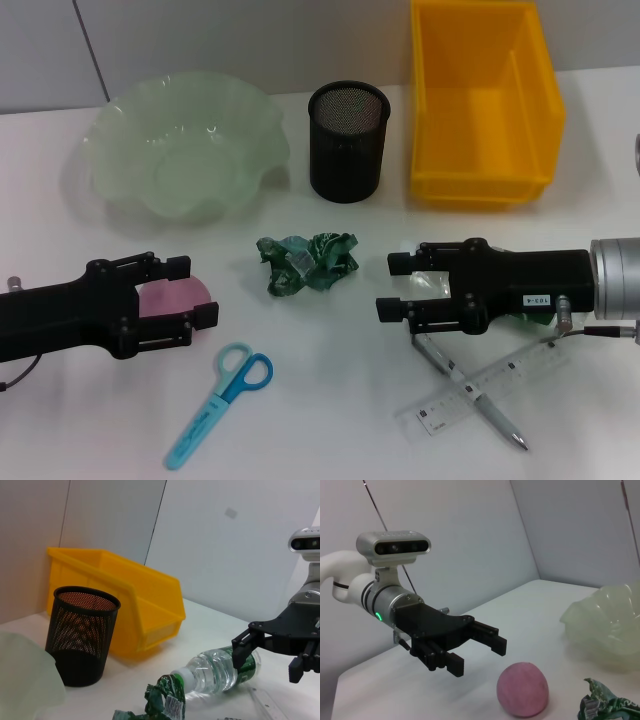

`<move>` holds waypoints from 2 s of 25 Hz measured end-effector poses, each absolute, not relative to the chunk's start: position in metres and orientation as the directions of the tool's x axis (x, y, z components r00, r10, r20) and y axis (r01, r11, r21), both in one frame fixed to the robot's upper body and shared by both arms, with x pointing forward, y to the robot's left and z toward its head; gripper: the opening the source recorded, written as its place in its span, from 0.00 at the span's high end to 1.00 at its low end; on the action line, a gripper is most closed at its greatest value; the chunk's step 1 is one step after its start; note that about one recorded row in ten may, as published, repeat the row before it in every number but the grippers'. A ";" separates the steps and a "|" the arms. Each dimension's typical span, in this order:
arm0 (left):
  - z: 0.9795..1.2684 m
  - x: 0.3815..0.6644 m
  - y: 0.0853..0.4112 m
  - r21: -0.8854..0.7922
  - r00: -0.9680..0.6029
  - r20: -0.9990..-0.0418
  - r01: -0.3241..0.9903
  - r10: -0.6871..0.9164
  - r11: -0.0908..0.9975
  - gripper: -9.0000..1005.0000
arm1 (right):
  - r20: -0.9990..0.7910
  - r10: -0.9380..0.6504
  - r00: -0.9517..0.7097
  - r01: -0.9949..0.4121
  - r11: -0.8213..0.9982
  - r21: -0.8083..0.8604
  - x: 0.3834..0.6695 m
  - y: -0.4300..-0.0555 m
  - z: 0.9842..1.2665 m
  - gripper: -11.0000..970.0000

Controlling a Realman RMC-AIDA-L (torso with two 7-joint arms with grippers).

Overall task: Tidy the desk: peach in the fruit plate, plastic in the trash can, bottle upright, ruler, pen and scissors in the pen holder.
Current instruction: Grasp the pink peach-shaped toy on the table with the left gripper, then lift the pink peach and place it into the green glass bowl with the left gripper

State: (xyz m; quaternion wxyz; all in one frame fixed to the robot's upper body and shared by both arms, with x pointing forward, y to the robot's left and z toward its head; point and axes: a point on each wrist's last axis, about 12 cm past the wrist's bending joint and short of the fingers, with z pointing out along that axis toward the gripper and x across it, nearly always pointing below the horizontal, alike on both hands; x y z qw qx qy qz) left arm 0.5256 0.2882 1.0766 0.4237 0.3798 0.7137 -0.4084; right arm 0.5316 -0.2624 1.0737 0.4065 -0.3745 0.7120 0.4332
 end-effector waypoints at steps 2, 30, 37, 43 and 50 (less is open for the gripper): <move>1.077 0.526 0.288 -0.261 -0.352 -0.915 0.889 0.197 0.377 0.20 | -0.903 -0.181 -0.390 -0.885 0.344 0.313 0.532 -0.262 1.074 0.25; 1.077 0.555 0.292 -0.082 -0.333 -0.816 0.876 0.473 0.476 0.20 | -0.901 -0.178 -0.395 -0.883 0.345 0.319 0.533 -0.261 1.074 0.25; 1.071 0.559 0.284 -0.119 -0.385 -0.787 0.861 0.482 0.494 0.20 | -0.902 -0.178 -0.394 -0.884 0.344 0.318 0.534 -0.260 1.075 0.25; 1.072 0.559 0.284 -0.128 -0.395 -0.785 0.858 0.477 0.498 0.32 | -0.904 -0.176 -0.389 -0.885 0.343 0.314 0.535 -0.259 1.076 0.25; 1.073 0.559 0.283 -0.138 -0.397 -0.785 0.860 0.475 0.491 0.54 | -0.904 -0.176 -0.390 -0.885 0.343 0.315 0.535 -0.260 1.076 0.25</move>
